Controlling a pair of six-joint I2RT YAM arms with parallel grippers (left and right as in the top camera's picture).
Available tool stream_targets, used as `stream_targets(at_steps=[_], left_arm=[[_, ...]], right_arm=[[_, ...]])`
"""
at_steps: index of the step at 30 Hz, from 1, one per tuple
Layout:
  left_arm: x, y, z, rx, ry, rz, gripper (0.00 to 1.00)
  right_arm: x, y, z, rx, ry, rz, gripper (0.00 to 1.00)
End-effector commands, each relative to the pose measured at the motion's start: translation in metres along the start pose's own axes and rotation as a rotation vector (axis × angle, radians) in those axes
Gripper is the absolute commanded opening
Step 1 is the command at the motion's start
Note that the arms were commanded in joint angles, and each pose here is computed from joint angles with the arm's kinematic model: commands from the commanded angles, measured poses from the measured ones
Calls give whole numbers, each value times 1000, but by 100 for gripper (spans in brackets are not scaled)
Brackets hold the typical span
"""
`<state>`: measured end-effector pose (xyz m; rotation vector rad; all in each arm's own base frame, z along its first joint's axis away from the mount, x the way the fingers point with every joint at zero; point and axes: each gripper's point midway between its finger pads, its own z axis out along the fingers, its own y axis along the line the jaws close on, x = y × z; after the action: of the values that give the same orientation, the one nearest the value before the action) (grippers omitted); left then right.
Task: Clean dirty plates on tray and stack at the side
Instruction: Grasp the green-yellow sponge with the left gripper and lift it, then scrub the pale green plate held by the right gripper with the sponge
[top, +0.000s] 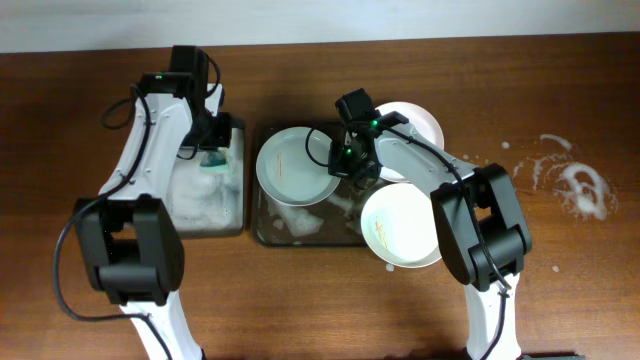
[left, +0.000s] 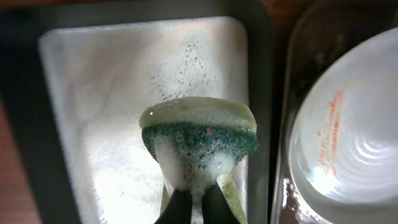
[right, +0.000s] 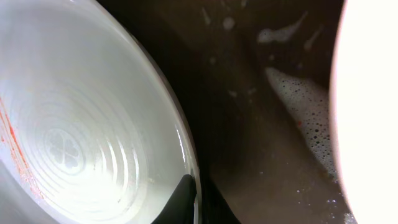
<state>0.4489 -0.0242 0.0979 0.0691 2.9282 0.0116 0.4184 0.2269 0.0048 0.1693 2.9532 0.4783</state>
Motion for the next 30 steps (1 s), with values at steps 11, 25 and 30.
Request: stream_targets(at_steps=[11, 25, 30], left_arm=[[-2, 4, -45, -14, -68, -7, 1], [-2, 7, -45, -33, -68, -7, 1], [-7, -24, -45, 15, -91, 47, 1]], right_arm=[[15, -20, 18, 74, 42, 3, 4], [15, -20, 18, 75, 42, 3, 4], [14, -19, 18, 74, 42, 3, 4]])
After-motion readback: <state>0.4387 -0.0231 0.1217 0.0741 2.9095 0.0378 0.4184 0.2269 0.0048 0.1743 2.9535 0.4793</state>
